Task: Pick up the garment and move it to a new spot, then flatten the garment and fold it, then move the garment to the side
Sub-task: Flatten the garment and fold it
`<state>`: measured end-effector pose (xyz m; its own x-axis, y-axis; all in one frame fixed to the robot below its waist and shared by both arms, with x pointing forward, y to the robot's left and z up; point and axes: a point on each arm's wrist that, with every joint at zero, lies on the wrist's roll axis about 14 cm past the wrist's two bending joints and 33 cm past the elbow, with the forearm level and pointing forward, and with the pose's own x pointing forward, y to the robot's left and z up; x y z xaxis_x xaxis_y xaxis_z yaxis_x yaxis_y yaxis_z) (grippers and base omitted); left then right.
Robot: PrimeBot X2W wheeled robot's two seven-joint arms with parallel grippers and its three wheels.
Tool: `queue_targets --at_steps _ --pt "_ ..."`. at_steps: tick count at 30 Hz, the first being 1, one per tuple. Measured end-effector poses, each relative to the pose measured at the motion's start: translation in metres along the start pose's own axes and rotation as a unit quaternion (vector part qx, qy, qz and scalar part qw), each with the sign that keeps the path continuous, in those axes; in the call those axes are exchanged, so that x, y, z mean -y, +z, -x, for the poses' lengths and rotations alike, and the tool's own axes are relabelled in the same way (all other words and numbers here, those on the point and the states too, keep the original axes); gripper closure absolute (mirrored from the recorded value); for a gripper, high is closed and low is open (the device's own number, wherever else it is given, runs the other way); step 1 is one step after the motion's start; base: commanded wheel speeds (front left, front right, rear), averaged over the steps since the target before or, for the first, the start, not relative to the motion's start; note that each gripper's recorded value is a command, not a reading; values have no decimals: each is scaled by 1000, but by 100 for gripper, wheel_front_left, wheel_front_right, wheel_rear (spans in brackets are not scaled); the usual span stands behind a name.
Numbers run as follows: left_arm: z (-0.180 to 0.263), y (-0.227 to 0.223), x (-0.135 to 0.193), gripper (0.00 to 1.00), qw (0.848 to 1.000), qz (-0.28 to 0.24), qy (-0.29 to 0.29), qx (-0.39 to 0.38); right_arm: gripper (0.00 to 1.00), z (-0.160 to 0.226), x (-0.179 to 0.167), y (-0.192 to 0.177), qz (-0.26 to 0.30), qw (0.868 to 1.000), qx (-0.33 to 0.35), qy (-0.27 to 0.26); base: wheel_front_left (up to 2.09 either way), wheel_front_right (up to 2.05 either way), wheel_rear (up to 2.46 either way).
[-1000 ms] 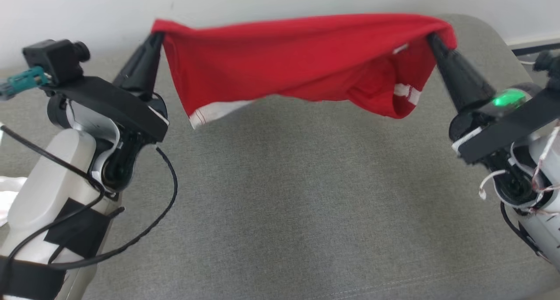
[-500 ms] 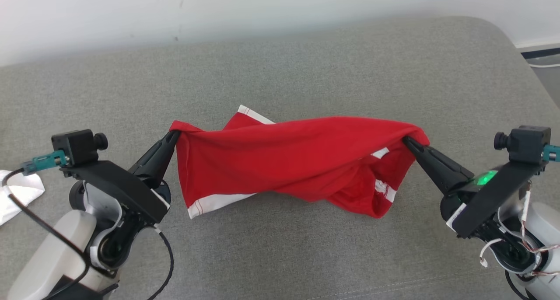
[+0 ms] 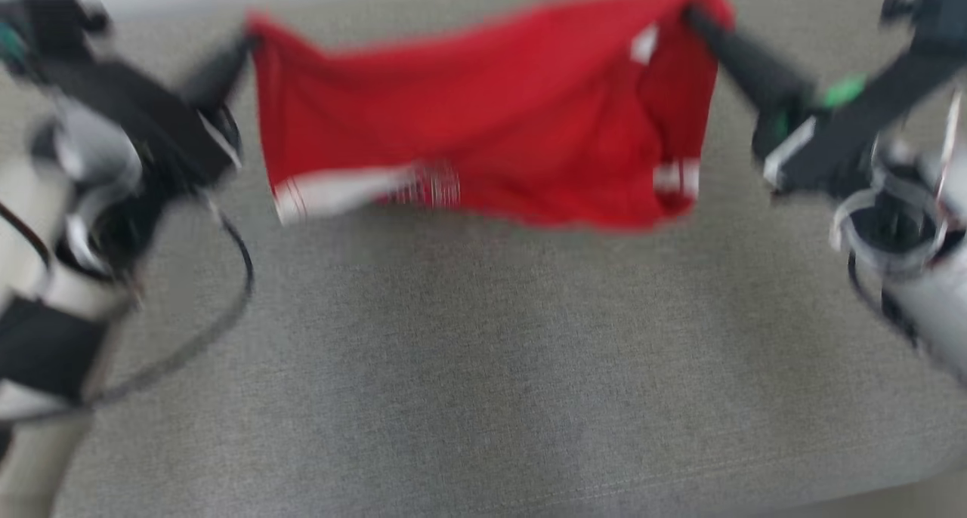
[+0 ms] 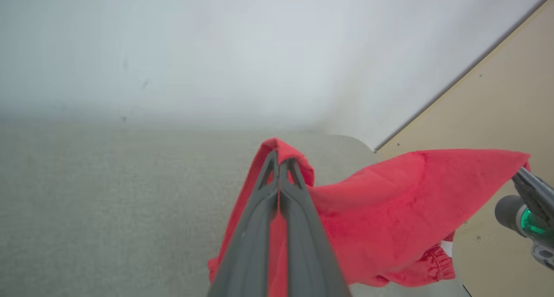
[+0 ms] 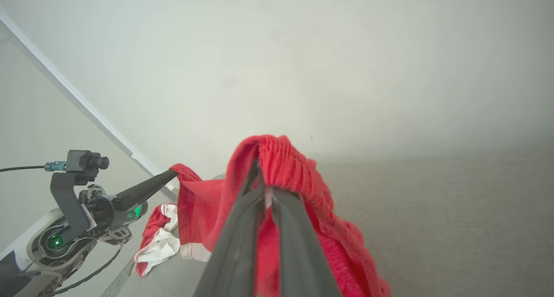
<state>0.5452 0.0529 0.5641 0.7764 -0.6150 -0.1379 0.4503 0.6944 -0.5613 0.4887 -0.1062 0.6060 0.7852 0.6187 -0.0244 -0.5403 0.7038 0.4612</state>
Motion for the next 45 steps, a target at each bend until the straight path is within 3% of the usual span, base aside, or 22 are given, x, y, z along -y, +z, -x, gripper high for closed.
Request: queue_targets --at_steps 6,8,11,14,17,21,29,36,45 --pt "-34 118 11 100 988 -7 -8 157 100 -44 16 114 30 988 153 -17 0 0 0" --pt "-40 133 12 100 981 4 -19 191 100 -52 22 127 34 983 177 -24 0 0 0" --pt "-50 107 -6 100 984 26 -9 175 100 -61 40 87 27 990 132 -41 0 0 0" --pt "-46 30 -33 100 993 51 17 100 100 -56 62 6 -10 997 43 -69 0 0 0" --pt "-22 -44 -56 100 993 103 52 39 100 -32 75 -71 -52 993 -36 -98 0 0 0" --pt "3 -89 -60 100 987 145 68 19 100 -1 85 -122 -89 984 -79 -130 0 0 0" --pt "29 -135 -46 100 982 172 76 15 100 31 89 -150 -114 977 -78 -161 0 0 0" --pt "49 -148 -27 100 989 128 64 20 100 54 87 -157 -114 975 -69 -177 0 0 0" --pt "85 -182 -3 100 992 111 61 -1 100 92 77 -181 -114 971 -78 -193 0 0 0"
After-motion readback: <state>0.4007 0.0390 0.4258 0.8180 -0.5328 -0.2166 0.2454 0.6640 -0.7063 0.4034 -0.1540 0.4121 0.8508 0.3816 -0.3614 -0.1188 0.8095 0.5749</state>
